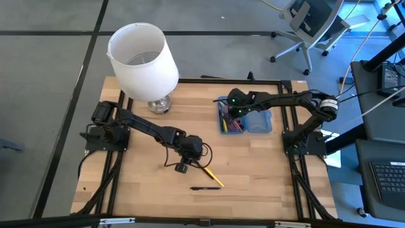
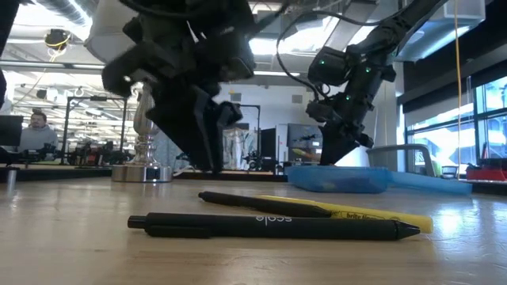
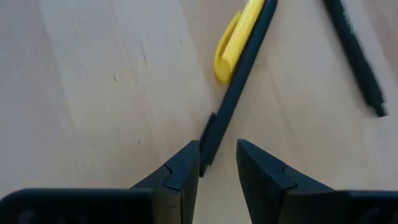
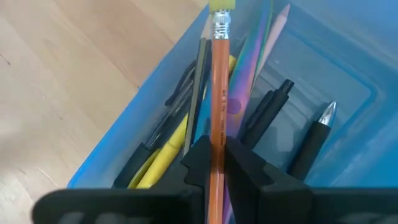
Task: Pick & place school supplies into a supply box
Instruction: Put the orange pencil into the blue supply box, then put the top black pen into the blue supply box
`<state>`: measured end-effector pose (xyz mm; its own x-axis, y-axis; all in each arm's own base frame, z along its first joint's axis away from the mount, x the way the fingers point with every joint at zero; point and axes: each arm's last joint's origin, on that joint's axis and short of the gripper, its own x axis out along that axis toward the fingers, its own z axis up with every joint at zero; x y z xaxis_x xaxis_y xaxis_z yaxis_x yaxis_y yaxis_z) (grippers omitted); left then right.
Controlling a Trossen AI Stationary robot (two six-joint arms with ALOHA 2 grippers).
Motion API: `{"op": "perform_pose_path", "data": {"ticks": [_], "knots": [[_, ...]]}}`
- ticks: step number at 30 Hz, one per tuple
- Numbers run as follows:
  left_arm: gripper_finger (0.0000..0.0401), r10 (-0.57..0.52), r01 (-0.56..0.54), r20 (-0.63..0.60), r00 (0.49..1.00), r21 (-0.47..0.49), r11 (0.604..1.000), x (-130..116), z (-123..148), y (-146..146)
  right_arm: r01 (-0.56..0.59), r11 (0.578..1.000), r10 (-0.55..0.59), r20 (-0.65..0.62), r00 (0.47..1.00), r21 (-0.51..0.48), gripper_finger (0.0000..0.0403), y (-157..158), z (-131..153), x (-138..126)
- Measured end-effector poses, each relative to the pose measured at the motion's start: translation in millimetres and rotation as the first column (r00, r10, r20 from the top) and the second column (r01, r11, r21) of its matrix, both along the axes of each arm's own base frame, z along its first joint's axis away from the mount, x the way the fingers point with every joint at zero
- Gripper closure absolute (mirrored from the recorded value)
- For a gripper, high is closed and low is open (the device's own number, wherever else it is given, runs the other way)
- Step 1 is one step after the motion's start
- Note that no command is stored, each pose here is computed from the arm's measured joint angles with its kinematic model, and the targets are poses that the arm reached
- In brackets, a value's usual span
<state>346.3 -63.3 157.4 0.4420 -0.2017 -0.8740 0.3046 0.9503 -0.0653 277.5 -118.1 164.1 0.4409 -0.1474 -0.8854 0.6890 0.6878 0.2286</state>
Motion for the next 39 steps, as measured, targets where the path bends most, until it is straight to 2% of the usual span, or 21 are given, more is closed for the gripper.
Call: {"op": "perform_pose_path", "data": {"ticks": [5,20,26,31,39], "knots": [[0.0299,0.000,0.000,-0.025,1.000,0.003,1.000,1,-8,0,0.048,0.999,-0.048,0.009,0.999,0.021,0.0358,-1,0,0],[0.0301,-0.003,0.003,-0.014,1.000,0.001,1.000,3,-10,-1,0.041,0.999,-0.041,0.010,0.999,0.026,0.0355,-1,0,0],[0.0301,-0.023,0.023,-0.005,1.000,0.019,1.000,6,-17,-5,-0.014,1.000,0.013,0.014,1.000,0.027,0.0313,0,0,0],[0.0301,0.000,0.001,-0.017,1.000,0.059,0.998,7,-24,-4,-0.014,0.999,0.013,0.019,1.000,0.035,0.0280,0,0,0],[0.0308,0.012,-0.010,-0.069,0.998,0.040,0.999,8,-36,-4,-0.031,0.998,0.030,0.028,0.999,0.061,0.0273,1,0,0]]}}
